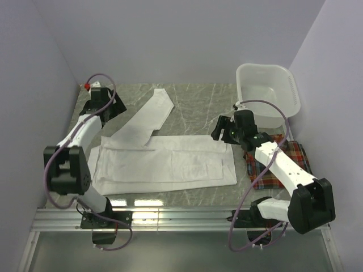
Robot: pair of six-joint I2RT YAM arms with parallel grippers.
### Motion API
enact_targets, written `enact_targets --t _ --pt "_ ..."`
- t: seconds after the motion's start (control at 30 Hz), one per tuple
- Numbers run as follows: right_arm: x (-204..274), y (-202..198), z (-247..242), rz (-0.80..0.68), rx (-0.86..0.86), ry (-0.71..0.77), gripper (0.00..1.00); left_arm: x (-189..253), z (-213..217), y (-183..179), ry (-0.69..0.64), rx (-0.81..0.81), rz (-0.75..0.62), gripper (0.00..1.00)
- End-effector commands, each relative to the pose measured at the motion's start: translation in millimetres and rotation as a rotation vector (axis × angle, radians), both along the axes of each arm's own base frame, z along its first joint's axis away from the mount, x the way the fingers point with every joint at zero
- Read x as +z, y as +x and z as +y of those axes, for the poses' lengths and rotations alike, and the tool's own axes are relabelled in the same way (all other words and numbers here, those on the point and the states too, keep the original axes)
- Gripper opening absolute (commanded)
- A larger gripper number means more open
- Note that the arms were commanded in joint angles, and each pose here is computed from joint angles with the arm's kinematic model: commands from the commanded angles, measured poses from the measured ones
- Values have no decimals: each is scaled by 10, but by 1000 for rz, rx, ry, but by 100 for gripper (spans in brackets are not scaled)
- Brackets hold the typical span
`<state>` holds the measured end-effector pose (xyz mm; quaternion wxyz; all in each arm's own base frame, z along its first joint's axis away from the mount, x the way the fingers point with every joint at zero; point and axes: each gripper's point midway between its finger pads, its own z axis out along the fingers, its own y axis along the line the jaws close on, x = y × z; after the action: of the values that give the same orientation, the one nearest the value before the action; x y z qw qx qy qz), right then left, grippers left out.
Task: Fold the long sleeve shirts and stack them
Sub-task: Fold the shirt
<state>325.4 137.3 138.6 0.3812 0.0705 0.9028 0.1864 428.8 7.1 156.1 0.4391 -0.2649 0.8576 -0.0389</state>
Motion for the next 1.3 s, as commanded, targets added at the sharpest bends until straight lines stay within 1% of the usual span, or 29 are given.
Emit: enact_targets --t 0.0,0.03,0.07,0.1,0.17,0.2,0.27,0.33,0.37,0.47,0.5,0.53,0.57,0.73,0.87,1.0,1.03,1.17,1.27 --pt "153 -122 9 -32 60 -62 80 -64 -162 412 40 -127 0 99" --pt "161 -160 48 -36 78 -67 81 34 -198 547 55 -143 -23 98" --pt "181 -192 48 -45 84 -68 81 6 -250 615 62 -159 -18 97" --pt "161 -225 49 -38 88 -72 81 -166 -331 690 68 -180 16 96" --pt "143 -296 68 -37 103 -63 81 -123 -411 873 77 -200 -5 94" --pt "141 -311 77 -39 107 -59 81 -305 -475 927 77 -216 30 94" --pt "111 -359 81 -33 111 -55 81 -437 -532 1060 78 -230 50 91" --pt "99 -388 104 -29 122 -43 81 -485 -596 1147 84 -246 52 90" --pt "86 -408 104 -27 125 -43 81 -619 -625 1170 83 -256 75 90" --pt "48 -431 110 -23 133 -43 81 -690 -709 1260 105 -277 77 89" --pt "44 -438 123 -21 139 -41 81 -807 -746 1265 118 -289 97 89" --pt "33 -443 126 -18 142 -41 81 -803 -768 1301 123 -292 96 89" --pt "35 -443 138 -20 145 -38 81 -910 -794 1296 128 -297 119 89" --pt "17 -456 156 -14 152 -34 81 -1055 -894 1345 127 -323 134 87" --pt "-11 -467 160 -10 152 -34 81 -1207 -1006 1323 141 -349 179 85" --pt "-36 -481 170 -2 150 -22 81 -1274 -1092 1265 150 -347 208 72" --pt "-29 -490 184 -4 156 -16 81 -1299 -1076 1226 162 -335 231 71" --pt "-7 -485 202 -10 155 0 81 -1503 -1135 1046 193 -322 322 70" --pt "-19 -492 220 -5 161 6 81 -1585 -1203 934 194 -327 358 63"
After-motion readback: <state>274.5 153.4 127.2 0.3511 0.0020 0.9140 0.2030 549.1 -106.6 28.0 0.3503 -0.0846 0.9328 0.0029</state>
